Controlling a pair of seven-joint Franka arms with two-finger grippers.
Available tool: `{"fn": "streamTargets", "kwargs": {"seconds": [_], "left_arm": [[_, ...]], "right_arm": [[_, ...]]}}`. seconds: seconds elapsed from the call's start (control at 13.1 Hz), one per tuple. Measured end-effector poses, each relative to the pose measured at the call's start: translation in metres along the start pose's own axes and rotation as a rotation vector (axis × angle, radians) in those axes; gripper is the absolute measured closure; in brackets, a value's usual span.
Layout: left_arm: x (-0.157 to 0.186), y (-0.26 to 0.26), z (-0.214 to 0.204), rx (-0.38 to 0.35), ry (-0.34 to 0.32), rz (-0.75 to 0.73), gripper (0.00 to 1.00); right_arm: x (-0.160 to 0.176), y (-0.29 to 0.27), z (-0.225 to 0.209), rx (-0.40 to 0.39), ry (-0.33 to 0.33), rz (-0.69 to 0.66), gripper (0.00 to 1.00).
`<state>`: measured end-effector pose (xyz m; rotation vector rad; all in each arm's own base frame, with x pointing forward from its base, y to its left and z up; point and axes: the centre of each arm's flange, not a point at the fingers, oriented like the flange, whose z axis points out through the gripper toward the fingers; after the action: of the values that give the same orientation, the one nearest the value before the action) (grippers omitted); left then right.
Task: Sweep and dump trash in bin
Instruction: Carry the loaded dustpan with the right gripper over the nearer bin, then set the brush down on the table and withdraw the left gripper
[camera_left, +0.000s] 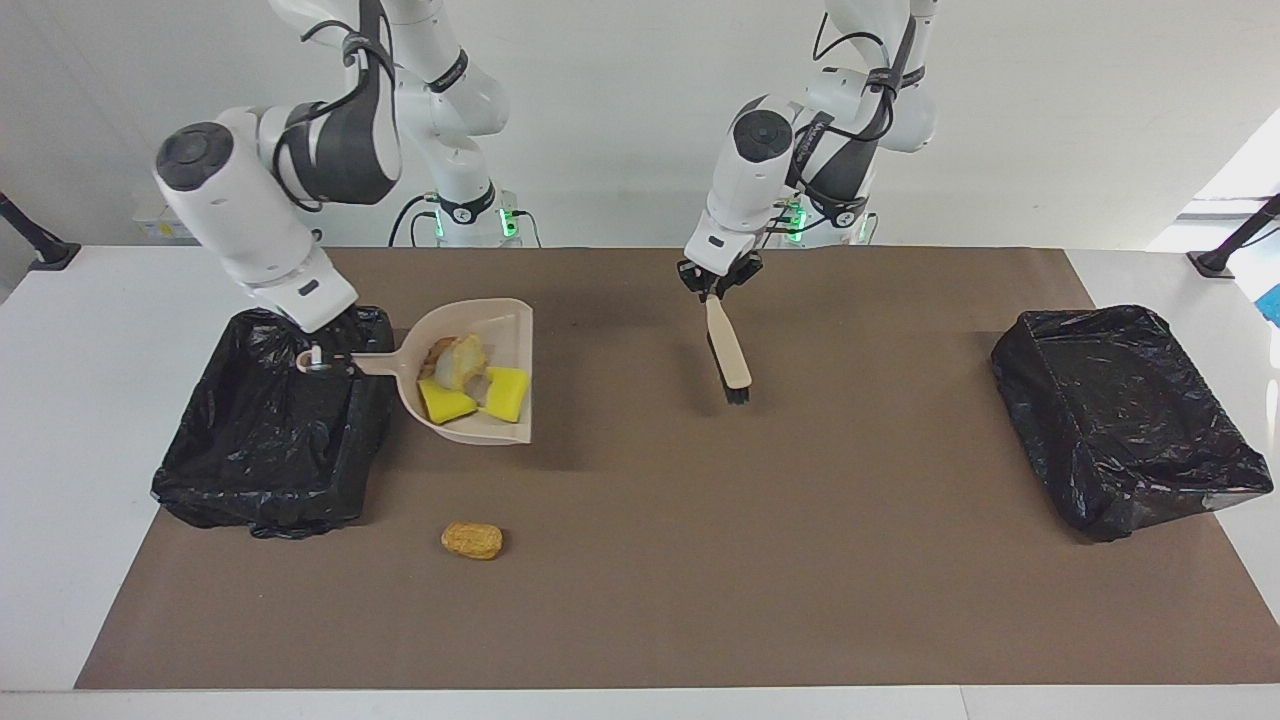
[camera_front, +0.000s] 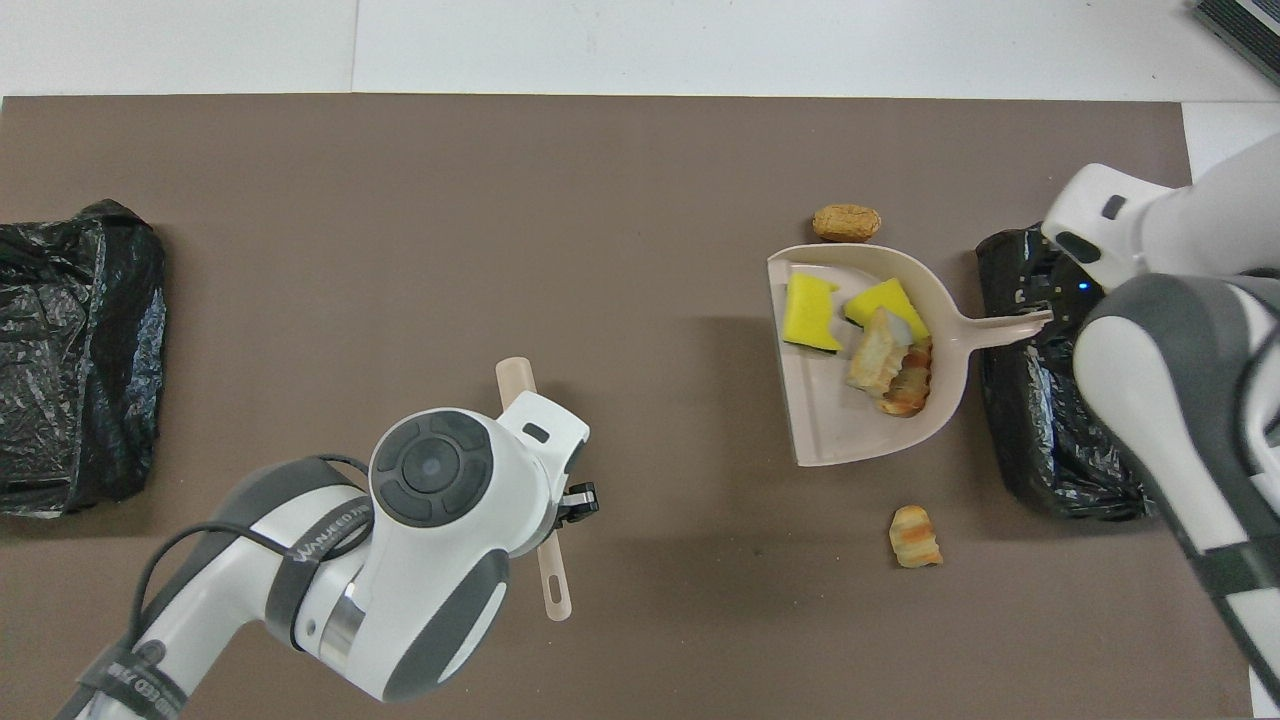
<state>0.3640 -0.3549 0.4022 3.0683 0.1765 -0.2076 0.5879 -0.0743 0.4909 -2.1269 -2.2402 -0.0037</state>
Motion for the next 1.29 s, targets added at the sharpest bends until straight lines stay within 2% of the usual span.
{"fn": "streamTargets", "kwargs": {"seconds": [0.23, 0.3, 0.38, 0.53, 0.68, 0.84, 0.99, 1.14, 1.29], "left_arm": [[-0.039, 0.008, 0.040, -0.014, 0.023, 0.019, 0.74], [-0.046, 0.005, 0.052, -0.018, 0.022, 0.016, 0.74], [-0.048, 0.002, 0.058, -0.024, 0.017, 0.005, 0.74], [-0.047, -0.001, 0.061, -0.055, 0.002, -0.028, 0.74], [-0.047, -0.001, 0.059, -0.070, 0.001, -0.037, 0.74], [-0.042, -0.002, 0.055, -0.082, 0.003, -0.044, 0.57], [-0.021, -0.010, 0.044, -0.106, 0.014, -0.089, 0.29], [0.022, -0.026, 0.024, -0.148, 0.047, -0.173, 0.01], [0.060, -0.031, 0.003, -0.191, 0.085, -0.227, 0.00]], "right_arm": [[-0.103, -0.024, -0.011, -0.037, -0.007, 0.054, 0.68], [-0.127, -0.030, -0.019, -0.056, -0.023, 0.067, 0.68], [-0.146, -0.035, -0.025, -0.069, -0.059, 0.075, 0.68], [-0.173, -0.042, -0.032, -0.056, -0.193, 0.065, 0.68], [-0.184, -0.042, -0.032, -0.038, -0.294, 0.037, 0.68], [-0.185, -0.041, -0.031, -0.003, -0.369, 0.000, 0.68], [-0.180, -0.036, -0.032, 0.023, -0.454, -0.032, 0.68], [-0.164, -0.028, -0.031, 0.019, -0.477, -0.033, 0.68], [-0.148, -0.022, -0.028, 0.024, -0.511, -0.024, 0.68]]}}
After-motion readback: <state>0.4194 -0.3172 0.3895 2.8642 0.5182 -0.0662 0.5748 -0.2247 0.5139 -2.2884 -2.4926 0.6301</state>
